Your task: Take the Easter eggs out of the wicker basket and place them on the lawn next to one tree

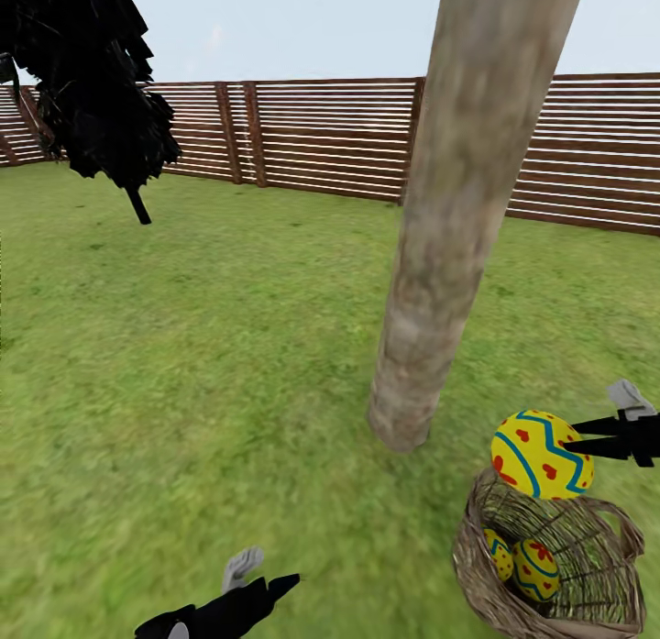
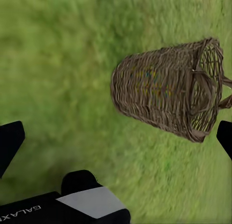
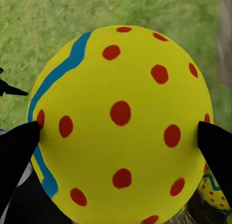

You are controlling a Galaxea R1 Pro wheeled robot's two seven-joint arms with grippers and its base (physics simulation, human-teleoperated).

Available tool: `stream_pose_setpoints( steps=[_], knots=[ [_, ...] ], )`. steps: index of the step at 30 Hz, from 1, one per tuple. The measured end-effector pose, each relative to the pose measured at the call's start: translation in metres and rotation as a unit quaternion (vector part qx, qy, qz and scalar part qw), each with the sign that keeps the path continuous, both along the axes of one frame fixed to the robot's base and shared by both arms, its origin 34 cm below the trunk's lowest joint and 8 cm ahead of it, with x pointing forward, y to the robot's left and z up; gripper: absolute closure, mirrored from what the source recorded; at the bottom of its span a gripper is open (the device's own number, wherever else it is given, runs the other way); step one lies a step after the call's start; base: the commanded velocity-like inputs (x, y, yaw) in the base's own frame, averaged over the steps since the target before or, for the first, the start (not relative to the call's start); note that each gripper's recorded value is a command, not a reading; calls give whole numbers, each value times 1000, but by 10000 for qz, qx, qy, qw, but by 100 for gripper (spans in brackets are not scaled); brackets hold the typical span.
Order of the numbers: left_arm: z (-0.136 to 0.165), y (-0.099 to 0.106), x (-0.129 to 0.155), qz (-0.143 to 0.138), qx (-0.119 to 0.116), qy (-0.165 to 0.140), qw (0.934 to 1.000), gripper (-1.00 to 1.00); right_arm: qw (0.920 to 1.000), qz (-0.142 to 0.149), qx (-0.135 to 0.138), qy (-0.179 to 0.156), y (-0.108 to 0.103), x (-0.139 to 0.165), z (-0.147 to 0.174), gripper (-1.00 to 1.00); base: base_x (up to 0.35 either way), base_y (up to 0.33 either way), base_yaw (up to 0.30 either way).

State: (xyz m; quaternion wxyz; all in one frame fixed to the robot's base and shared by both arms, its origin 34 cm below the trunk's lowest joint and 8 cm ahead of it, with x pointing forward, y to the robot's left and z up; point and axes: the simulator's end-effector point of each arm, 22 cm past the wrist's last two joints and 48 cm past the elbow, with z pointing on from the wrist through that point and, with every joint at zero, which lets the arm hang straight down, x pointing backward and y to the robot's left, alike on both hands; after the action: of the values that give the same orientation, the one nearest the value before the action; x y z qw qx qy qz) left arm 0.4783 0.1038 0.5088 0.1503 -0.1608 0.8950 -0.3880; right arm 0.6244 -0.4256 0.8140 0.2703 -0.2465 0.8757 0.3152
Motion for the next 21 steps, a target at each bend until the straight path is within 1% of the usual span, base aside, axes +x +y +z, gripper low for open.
stream_pose_setpoints(
  steps=[4, 6, 10, 17, 21],
  knots=[
    [0, 0, 0, -5, 1, -1, 10000, -100, 10000, -41, 30, -61, -8, 0, 11, 100, 0, 251, 0],
    [0, -1, 0, -14, 2, -1, 10000, -100, 9999, -68, 10, -76, -13, -1, 15, 100, 0, 99, 0],
    [0, -1, -1, -25, 4, -1, 10000, -100, 9998, -142, 13, -116, -25, -2, 26, 100, 0, 21, 0],
    [0, -1, -1, -26, 6, 0, 10000, -100, 9996, -219, -39, -181, -37, -2, 37, 100, 0, 1, 0],
    [0, -1, -1, -25, 6, 1, 10000, -100, 9993, -242, 99, -283, -39, -1, 50, 100, 18, 14, 0]
  ],
)
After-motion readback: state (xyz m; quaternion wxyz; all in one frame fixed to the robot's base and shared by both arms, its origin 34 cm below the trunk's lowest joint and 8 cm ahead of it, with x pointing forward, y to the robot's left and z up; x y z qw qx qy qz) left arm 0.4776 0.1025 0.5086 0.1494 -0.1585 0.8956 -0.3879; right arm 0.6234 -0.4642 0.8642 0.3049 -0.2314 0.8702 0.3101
